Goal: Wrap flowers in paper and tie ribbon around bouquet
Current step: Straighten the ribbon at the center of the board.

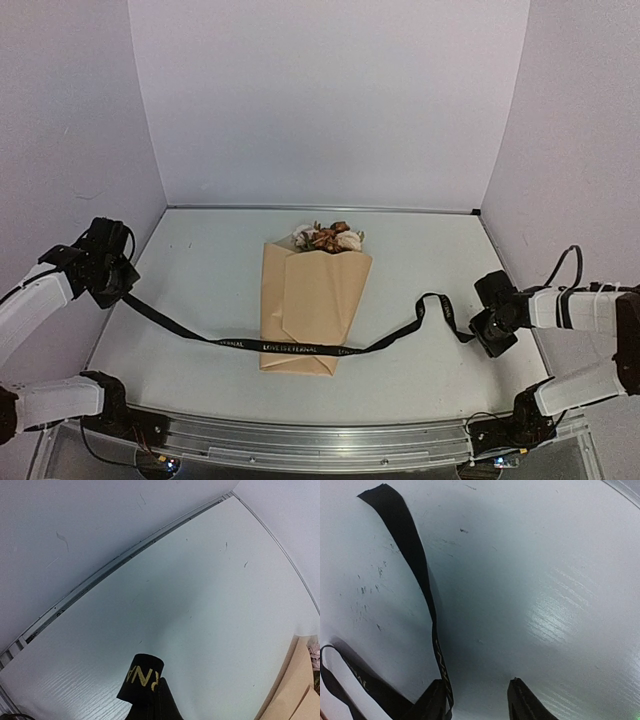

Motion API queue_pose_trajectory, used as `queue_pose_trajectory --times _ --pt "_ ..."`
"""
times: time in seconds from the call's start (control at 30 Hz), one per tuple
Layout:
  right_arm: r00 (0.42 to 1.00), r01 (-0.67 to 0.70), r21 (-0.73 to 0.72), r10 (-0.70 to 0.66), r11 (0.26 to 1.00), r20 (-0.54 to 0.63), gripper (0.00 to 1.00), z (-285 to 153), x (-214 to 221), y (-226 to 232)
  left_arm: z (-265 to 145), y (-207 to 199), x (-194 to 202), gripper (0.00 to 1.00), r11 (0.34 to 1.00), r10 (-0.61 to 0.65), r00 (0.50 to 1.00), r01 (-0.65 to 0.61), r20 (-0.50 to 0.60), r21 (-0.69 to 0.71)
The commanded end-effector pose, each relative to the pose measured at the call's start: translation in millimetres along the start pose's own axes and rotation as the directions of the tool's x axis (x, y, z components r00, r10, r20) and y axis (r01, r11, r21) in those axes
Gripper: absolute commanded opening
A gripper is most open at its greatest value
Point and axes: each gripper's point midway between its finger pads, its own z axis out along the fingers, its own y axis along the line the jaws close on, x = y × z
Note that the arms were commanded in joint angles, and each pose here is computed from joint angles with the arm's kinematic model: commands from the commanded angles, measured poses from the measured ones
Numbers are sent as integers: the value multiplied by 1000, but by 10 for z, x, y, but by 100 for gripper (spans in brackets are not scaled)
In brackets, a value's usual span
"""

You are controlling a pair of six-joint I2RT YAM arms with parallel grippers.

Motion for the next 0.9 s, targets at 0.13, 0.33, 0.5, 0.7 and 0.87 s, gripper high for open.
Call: queue_pose_trajectory --times 0.13,0.33,0.5,0.7,0.87 --pt "999 -45 -54 46 998 20 4 -99 -308 228 125 30 -282 0 999 -44 999 44 12 5" --pt "989 -18 0 17 1000 150 0 -506 -652 83 63 197 -538 0 995 -69 994 74 80 -65" --pt "953 4 74 -26 997 301 0 -1011 -1006 -139 13 361 -691 0 988 -75 989 91 127 -126" --pt "936 -12 168 -48 986 349 0 -1249 -1116 -427 -4 688 -712 0 963 -99 973 146 207 -226" --pt "923 -38 217 -49 975 383 0 -1342 -1207 -561 62 901 -693 0 936 -130 964 196 231 -291"
